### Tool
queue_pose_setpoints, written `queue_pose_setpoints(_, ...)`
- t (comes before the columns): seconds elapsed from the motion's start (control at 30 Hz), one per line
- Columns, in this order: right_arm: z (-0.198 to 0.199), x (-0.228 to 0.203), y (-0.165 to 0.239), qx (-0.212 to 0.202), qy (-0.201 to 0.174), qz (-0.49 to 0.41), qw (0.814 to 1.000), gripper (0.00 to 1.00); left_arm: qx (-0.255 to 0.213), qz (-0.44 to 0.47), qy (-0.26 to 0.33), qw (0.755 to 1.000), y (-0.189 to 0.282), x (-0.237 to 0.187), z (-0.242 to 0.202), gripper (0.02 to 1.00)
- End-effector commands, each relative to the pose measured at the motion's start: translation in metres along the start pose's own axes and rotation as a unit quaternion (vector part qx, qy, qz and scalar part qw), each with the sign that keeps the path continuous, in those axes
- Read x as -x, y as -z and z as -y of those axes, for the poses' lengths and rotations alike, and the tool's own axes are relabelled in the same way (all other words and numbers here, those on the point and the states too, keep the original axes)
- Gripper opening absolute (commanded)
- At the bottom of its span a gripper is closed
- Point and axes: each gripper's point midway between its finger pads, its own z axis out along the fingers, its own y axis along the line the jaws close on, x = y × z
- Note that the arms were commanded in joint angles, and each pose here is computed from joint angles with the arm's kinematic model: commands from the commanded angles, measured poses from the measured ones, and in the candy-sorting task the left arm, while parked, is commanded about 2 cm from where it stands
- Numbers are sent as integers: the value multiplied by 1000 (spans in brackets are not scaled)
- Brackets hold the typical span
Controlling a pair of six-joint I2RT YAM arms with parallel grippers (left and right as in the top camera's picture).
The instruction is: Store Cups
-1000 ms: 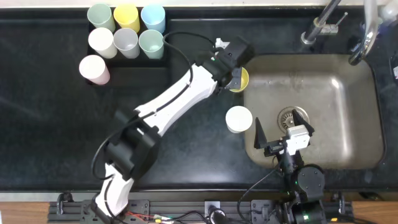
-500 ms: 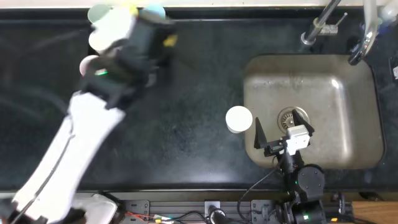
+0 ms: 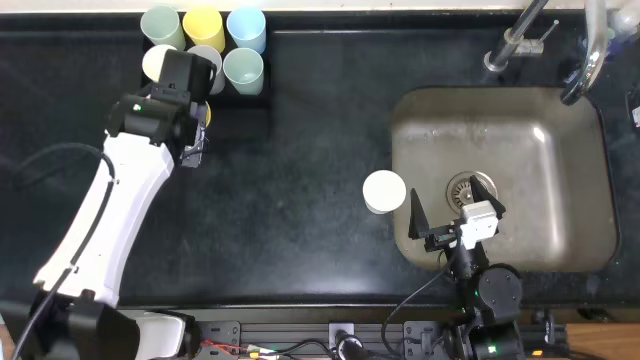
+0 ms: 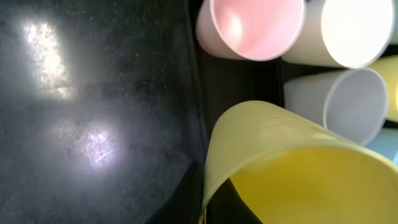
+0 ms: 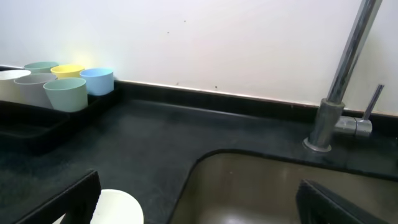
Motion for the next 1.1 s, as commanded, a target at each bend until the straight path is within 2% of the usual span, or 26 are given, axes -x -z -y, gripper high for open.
queue_pose_setpoints(0.03, 2, -3, 0, -5, 2, 1, 1000, 998, 17, -9, 30, 999, -15, 3, -1, 36)
queue_pose_setpoints(0.43, 2, -3, 0, -5, 2, 1, 1000, 998, 30, -36, 37, 998, -55, -9, 11, 38)
queue_pose_setpoints(1.1, 2, -3, 0, -5, 2, 1, 1000, 998, 34, -45, 45, 997, -82, -15, 17, 36)
